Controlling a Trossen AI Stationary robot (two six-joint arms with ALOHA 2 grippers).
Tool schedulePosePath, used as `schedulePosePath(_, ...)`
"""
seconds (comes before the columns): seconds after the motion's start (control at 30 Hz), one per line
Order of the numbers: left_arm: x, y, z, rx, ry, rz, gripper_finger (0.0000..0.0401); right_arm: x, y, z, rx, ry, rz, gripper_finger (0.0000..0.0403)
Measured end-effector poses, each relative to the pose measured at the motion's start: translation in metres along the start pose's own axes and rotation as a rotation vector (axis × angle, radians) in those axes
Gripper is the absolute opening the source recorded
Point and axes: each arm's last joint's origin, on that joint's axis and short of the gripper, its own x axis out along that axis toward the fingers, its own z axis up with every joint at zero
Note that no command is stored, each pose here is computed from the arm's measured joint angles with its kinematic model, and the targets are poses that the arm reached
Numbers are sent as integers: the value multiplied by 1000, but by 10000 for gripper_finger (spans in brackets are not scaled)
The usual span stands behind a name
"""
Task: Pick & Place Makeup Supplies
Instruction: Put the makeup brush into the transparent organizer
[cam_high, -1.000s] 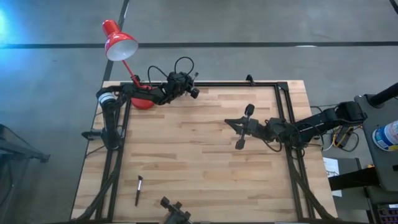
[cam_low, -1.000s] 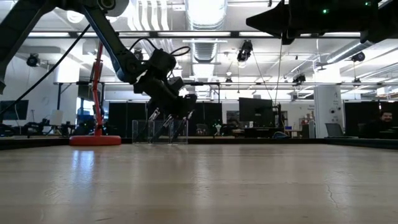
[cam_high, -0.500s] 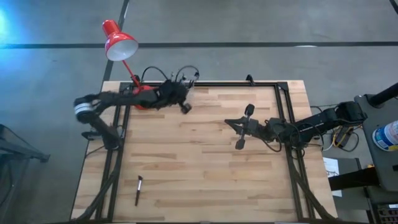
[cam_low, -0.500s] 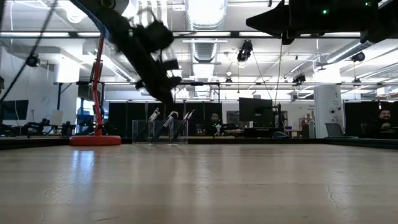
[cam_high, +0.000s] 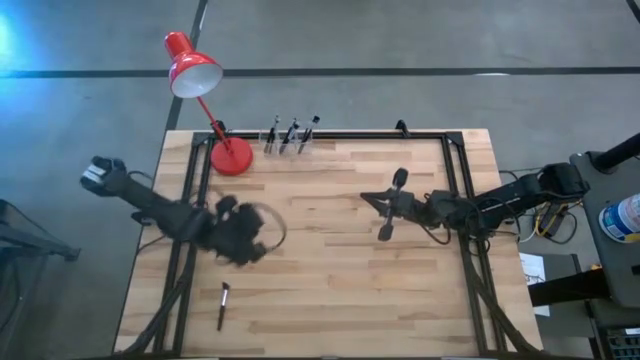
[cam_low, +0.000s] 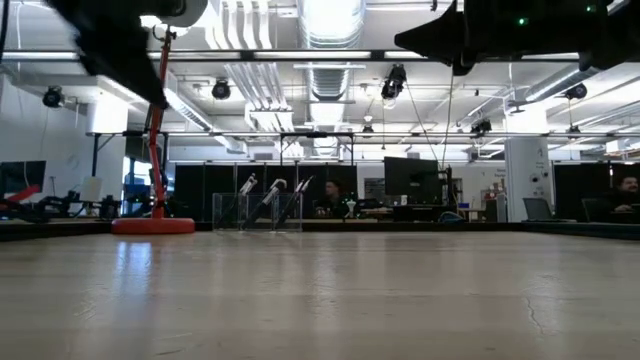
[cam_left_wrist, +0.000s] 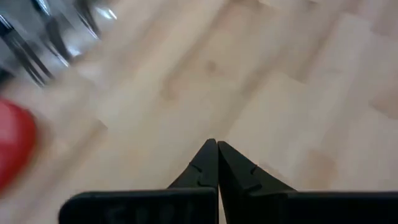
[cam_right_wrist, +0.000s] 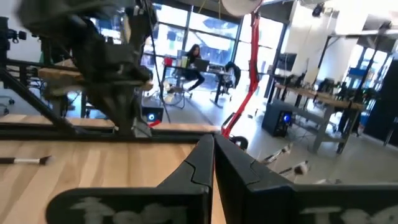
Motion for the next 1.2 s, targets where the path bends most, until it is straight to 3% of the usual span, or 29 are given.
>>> schedulePosePath(0.27,-27,-34,-58,-170,141,-75,0,4,9,-25,36,123,64,9)
schedulePosePath(0.63,-21,-83,-125,-409,569,127,0,10,20,-49,44,218,118,9)
schedulePosePath(0.87,-34,-107,-147,-568,580,185,0,11,24,-51,55,205,208,9)
schedulePosePath(1.03,-31,-121,-154,-580,579,215,3,11,26,-50,59,195,260,9)
schedulePosePath(1.2,-30,-122,-156,-574,594,255,43,10,28,-50,58,191,269,9)
